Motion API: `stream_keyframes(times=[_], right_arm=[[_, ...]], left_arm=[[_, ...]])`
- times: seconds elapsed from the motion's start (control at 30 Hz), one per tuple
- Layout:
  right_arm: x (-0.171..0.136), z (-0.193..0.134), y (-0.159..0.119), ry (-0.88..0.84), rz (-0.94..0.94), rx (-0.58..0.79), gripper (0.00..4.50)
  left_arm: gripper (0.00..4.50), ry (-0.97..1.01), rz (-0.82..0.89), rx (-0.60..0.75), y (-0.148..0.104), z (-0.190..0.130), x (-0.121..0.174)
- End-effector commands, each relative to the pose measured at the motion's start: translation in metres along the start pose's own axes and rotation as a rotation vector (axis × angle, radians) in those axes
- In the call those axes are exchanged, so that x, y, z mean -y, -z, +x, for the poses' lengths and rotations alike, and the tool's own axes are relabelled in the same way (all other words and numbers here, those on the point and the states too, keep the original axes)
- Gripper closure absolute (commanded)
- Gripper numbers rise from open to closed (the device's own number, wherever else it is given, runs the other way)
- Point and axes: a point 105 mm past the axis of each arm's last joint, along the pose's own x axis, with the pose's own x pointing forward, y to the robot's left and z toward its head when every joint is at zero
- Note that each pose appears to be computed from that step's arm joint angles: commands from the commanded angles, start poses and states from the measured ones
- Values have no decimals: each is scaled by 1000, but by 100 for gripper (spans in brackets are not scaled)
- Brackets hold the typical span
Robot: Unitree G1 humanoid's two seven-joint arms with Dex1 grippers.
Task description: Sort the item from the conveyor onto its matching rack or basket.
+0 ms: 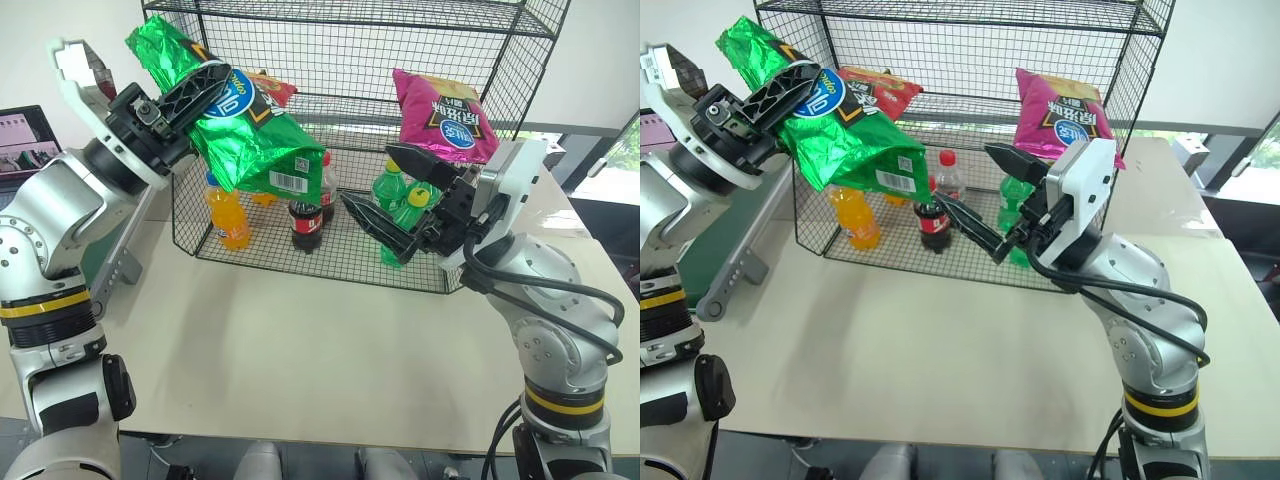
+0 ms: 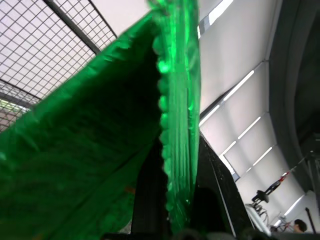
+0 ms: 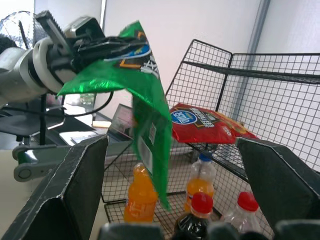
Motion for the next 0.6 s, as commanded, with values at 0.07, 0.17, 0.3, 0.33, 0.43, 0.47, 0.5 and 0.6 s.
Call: stream_keyframes(times=[0.07, 0.17, 0.3, 0.33, 0.43, 0.47, 0.5, 0.6], right_arm=[[0, -5, -17, 36, -60, 35, 0], [1, -6, -17, 52, -69, 33, 0], [2, -6, -18, 66, -77, 33, 0], [2, -6, -18, 70, -79, 31, 0], [2, -7, -17, 81, -83, 23, 0], [2, -8, -16, 84, -82, 21, 0], [2, -9, -16, 88, -81, 19, 0], [1, -9, -14, 95, -79, 15, 0]], left_arm=[[445, 148, -12, -18, 0, 24, 25], [445, 206, -17, -14, -1, 40, 33], [445, 182, 8, 63, -11, 58, 20], [445, 177, 6, 99, -15, 62, 16], [445, 180, 11, 180, -22, 72, 2], [445, 183, 3, 199, -22, 76, -3], [445, 189, -1, 214, -20, 80, -7], [445, 197, 0, 237, -14, 92, -16]])
